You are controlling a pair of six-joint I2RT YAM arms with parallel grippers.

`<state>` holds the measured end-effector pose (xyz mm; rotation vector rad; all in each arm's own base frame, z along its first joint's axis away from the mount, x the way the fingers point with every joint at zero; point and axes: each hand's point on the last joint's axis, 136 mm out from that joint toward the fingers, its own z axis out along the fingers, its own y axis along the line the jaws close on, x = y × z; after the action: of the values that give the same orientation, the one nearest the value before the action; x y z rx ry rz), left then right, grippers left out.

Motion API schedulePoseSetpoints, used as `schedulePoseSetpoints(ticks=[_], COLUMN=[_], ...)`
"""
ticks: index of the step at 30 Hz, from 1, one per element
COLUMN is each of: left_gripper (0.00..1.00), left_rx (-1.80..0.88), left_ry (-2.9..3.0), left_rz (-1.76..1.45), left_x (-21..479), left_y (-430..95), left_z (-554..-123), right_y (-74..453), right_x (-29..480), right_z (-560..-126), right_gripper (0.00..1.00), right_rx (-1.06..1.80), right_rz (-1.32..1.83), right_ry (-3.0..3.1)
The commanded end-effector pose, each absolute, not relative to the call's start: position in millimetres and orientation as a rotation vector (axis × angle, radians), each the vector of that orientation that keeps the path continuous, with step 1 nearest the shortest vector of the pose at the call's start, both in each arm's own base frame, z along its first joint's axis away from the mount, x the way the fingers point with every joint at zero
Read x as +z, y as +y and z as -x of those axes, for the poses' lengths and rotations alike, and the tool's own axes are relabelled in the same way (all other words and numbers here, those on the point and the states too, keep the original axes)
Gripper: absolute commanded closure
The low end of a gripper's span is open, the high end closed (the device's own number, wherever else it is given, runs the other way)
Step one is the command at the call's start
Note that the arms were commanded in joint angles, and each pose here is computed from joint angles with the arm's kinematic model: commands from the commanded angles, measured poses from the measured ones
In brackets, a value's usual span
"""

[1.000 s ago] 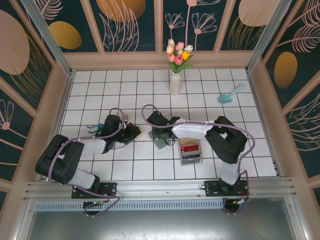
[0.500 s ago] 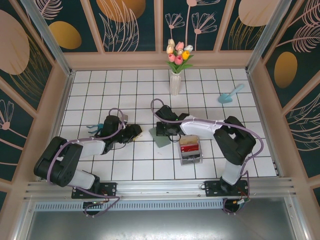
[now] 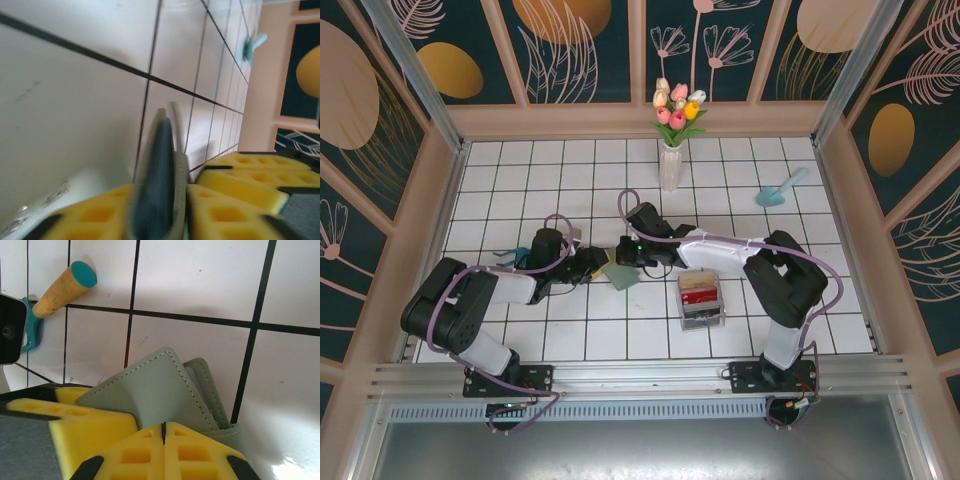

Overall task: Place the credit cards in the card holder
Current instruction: Open the button on the card holder, then move the storage box to the center of the table.

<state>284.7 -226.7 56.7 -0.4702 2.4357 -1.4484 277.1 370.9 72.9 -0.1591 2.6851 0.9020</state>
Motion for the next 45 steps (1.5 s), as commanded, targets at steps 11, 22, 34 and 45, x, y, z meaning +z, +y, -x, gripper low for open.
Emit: schedulePoseSetpoints(ticks=[11,22,34,45], left_gripper=[1.0,1.0,0.98,0.97], left_rx=[-1.35,-1.342,-1.389,-1.395], left_ry=[2.458,2.479,2.542,2.546], left_rz=[0.372,0.243,0.06,0.039], left_x=[62,68,76,81], left_y=[-224,-228,-237,-237], left_z=[-285,-282,-265,-263], right_y=[272,296,192,191], right_x=[44,108,142,77], right_z=[-300,-306,-186,-105], right_gripper=[1.0,0.61,0.31,0.28], right_rx=[0.019,0.436,0.651,0.874], right_rz=[0.244,0.192,-0.222,-0.341], right_ry=[2.683,2.608,2.667,2.871])
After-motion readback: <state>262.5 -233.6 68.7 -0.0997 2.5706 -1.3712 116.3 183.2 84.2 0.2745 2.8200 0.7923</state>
